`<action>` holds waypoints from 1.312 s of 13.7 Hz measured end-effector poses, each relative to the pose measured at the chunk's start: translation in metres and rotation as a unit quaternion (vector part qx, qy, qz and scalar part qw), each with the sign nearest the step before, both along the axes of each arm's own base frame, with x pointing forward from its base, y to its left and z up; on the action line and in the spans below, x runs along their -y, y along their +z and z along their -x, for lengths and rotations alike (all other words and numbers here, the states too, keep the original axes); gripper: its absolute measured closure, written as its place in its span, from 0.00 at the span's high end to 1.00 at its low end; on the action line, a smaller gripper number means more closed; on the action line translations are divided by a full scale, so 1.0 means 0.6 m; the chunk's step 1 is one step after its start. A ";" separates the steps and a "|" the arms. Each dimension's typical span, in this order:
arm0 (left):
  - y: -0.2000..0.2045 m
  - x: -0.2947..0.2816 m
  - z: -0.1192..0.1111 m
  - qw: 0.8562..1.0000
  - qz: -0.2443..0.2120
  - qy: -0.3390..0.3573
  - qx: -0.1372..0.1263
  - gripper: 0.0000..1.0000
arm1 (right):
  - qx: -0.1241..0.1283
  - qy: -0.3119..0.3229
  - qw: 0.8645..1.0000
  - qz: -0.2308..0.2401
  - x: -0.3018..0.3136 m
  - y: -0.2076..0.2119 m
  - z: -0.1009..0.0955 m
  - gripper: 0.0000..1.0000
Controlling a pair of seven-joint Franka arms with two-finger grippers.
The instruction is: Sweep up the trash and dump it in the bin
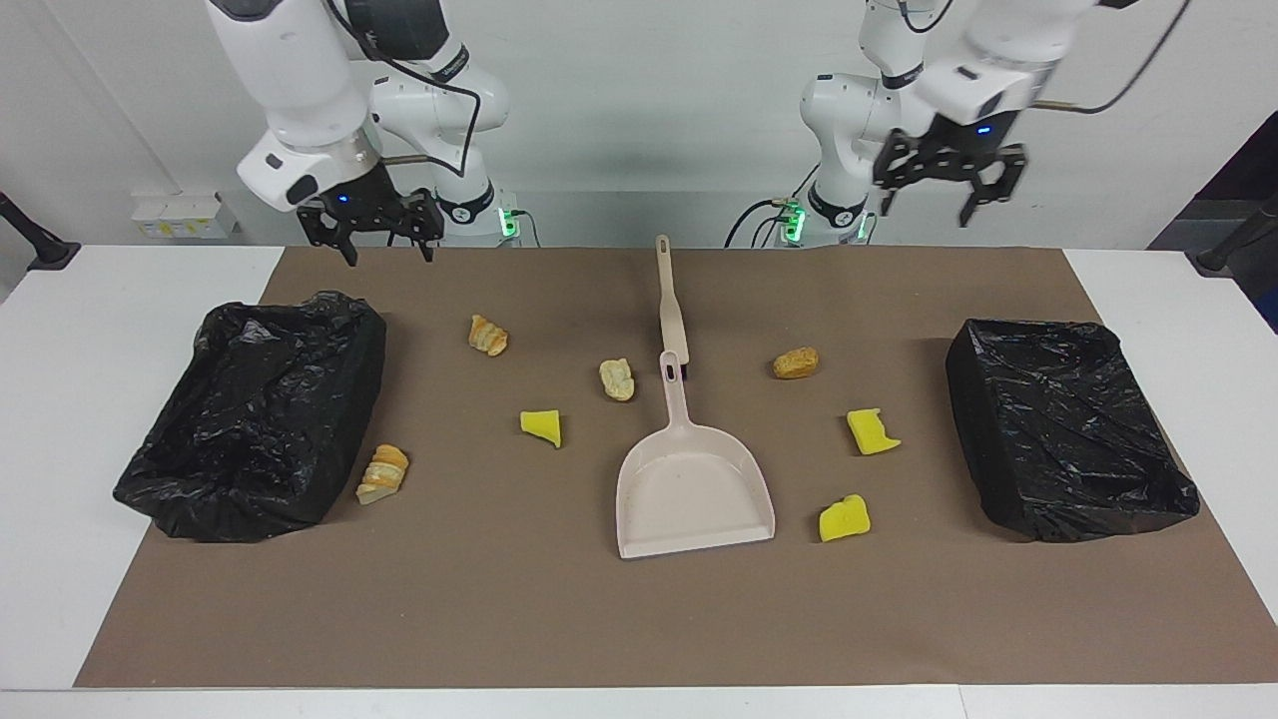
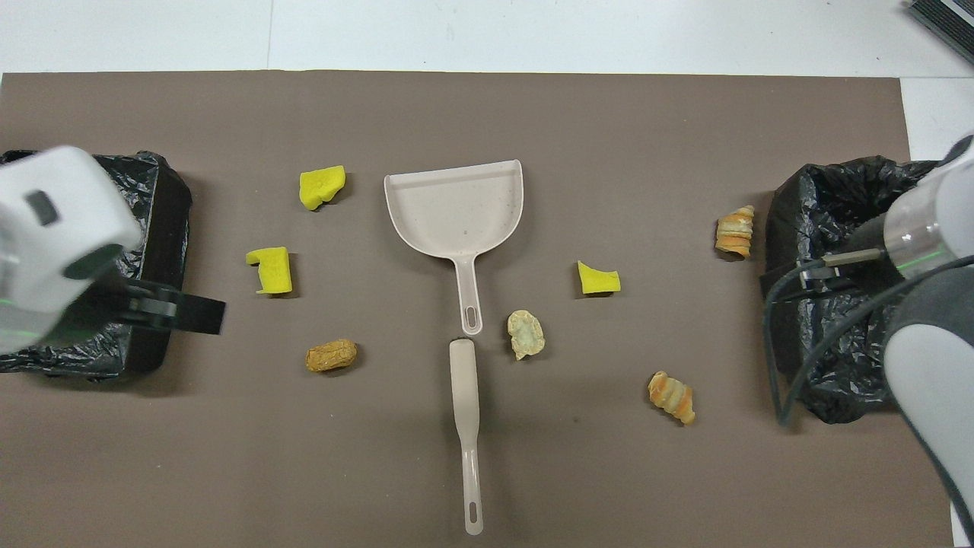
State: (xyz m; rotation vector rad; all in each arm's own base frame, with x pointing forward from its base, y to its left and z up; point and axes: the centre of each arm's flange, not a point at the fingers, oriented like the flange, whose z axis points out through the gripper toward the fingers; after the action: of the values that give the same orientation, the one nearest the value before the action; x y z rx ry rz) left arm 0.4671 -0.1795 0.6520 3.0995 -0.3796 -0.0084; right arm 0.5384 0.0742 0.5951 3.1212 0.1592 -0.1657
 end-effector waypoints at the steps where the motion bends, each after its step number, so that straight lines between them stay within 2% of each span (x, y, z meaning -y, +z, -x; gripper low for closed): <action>1: -0.030 0.038 0.025 1.000 -0.001 0.002 -0.003 1.00 | 0.001 0.005 1.000 0.000 -0.023 -0.015 -0.009 1.00; 5: -0.171 0.203 0.139 1.000 -0.013 0.009 -0.011 1.00 | 0.011 -0.004 1.000 0.001 -0.140 -0.083 -0.037 1.00; 9: -0.293 0.305 0.246 1.000 -0.006 0.013 -0.001 1.00 | 0.026 -0.010 1.000 -0.003 -0.269 -0.147 -0.042 1.00; 11: -0.352 0.345 0.292 1.000 -0.007 0.016 -0.001 1.00 | 0.022 -0.010 0.999 -0.023 -0.324 -0.174 -0.041 1.00; 14: -0.439 0.393 0.330 1.000 -0.010 0.008 -0.002 1.00 | 0.026 -0.019 0.999 -0.039 -0.416 -0.214 -0.041 1.00; 18: -0.498 0.387 0.337 1.000 -0.027 0.007 -0.013 1.00 | 0.024 -0.015 0.999 -0.034 -0.511 -0.287 -0.020 1.00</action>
State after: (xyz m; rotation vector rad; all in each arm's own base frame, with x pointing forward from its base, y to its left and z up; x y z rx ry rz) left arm 0.2649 -0.4120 0.3535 3.1523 -0.3632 -0.0599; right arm 0.5506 0.3809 0.4232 3.1922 0.1201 -0.0880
